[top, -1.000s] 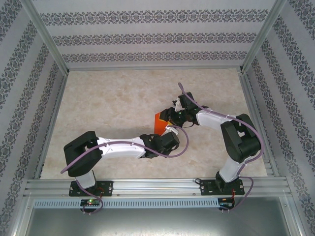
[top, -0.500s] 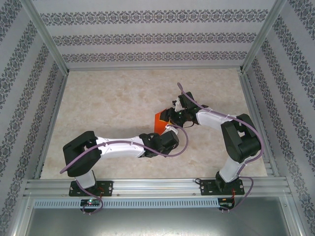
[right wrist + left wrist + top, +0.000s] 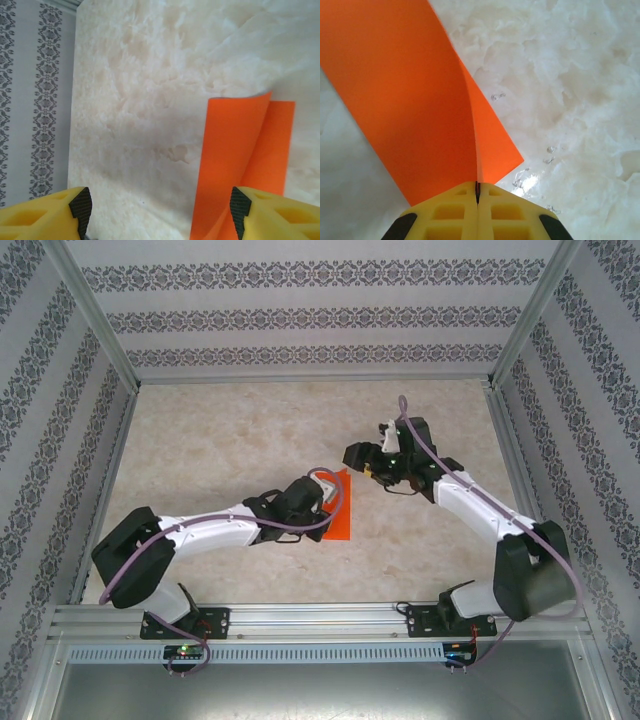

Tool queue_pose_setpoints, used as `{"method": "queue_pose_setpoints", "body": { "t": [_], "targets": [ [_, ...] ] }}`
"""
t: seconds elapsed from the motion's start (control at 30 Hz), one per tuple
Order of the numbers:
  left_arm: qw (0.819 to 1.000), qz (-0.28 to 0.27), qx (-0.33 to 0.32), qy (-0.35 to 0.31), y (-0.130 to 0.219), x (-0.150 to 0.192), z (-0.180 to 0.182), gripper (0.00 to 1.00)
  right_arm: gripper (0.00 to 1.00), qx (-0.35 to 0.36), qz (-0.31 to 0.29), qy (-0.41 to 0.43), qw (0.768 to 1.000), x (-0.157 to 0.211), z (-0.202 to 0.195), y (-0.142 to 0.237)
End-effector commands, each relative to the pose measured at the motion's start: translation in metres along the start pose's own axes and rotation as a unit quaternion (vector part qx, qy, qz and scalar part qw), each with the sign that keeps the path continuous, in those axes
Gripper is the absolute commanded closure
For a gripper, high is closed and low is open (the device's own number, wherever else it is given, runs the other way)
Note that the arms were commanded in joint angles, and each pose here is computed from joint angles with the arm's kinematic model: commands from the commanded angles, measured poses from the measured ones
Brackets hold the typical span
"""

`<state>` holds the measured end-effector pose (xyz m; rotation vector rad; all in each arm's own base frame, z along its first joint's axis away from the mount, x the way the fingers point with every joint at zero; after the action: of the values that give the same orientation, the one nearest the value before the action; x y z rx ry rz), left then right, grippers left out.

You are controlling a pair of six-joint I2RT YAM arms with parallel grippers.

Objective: Fold a paper plane with a square sheet of paper (fold left side to right side)
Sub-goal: Fold the triangle a second time at the center of the table.

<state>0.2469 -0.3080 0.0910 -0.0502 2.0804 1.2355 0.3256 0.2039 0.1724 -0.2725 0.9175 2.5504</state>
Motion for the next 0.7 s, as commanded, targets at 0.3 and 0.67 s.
{"method": "queue_pose_setpoints", "body": {
  "t": [0.3,0.67],
  "targets": [
    [0.995,0.02,0.087,0.05,0.005,-0.009,0.018,1.0,0.86,0.077,0.069,-0.01,0.995,0.089,-0.065,-0.01],
    [0.995,0.068,0.068,0.041,-0.009,-0.005,0.037,1.0,1.0,0.159,0.131,0.02,0.978,0.136,-0.088,-0.045]
  ]
}}
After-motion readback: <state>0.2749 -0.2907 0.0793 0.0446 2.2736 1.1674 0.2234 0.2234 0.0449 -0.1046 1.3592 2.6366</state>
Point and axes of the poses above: each hand's point on the last joint's axis, 136 mm out from that joint toward the fingers, its own y axis back along the fingers, its own z axis along the line the jaws close on, x = y × z, the point moved 1 cm from there along y, back along the fingers, and after that the axes turned 1 degree about -y, right-handed, at the moved point
